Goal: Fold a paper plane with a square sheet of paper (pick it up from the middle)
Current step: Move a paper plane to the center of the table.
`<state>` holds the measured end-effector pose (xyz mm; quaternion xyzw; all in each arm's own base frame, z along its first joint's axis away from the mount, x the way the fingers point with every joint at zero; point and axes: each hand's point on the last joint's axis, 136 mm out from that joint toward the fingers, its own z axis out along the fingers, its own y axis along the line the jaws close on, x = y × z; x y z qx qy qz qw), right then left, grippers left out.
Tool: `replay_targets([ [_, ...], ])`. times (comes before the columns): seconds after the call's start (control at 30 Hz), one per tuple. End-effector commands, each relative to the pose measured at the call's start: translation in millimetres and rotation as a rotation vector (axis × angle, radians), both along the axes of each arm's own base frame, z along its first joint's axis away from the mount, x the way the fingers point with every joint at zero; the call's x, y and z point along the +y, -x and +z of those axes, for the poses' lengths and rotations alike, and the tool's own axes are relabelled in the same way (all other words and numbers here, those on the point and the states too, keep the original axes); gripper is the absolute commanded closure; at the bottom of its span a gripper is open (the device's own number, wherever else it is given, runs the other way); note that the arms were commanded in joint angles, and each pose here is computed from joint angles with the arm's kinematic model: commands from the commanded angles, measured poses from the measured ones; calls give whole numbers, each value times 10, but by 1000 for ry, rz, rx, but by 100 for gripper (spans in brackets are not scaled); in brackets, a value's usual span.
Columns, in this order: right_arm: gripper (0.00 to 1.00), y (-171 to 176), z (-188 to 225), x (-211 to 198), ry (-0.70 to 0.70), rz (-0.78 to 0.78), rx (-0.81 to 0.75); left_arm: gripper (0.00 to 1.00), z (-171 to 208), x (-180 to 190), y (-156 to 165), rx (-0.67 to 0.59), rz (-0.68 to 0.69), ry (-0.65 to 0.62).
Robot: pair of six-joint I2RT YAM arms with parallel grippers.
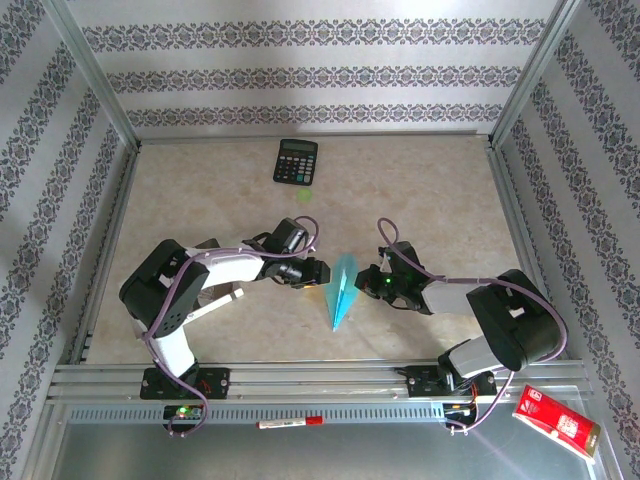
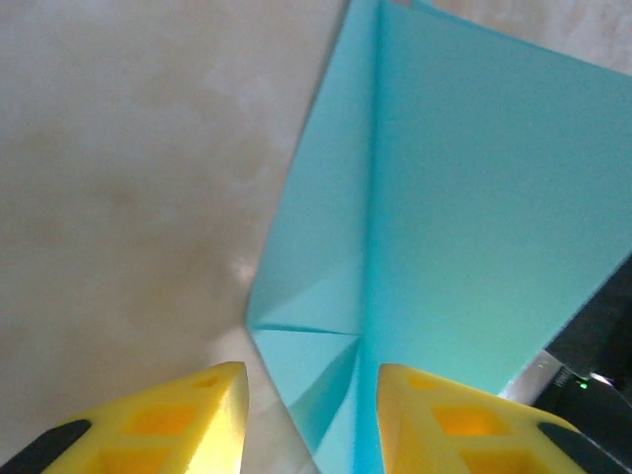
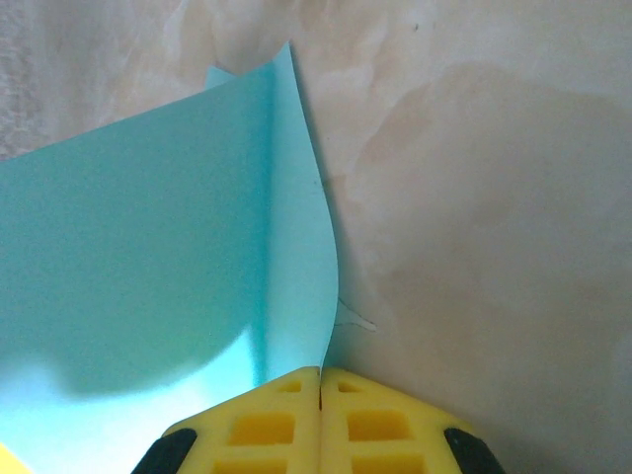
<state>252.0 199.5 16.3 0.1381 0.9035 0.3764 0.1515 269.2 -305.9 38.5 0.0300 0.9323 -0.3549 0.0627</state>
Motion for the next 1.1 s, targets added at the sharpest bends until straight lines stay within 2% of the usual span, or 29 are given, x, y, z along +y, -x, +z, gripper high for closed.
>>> replay_targets([
  [0.0,100,-2,6,-82,-1,-10,-11,59,-114,46,32,9,-23,-74],
  [0.2,100,15,13,-108,8,-5,-11,62,-116,-144,68,-6,-78,-89],
  [0.5,100,8,19,-126,8,1,-11,74,-279,-98,85,17,-82,-155],
  [0.77,100,-48,62,-84,-3,16,-21,82,-145,-124,15,-40,-70,-130],
  [0.97,100,-183,160,132,-27,59,-44,86,-134,249,-97,-93,5,-298],
  [1.07,100,-278,248,368,-50,102,-66,87,-13,478,-168,-133,90,-319],
])
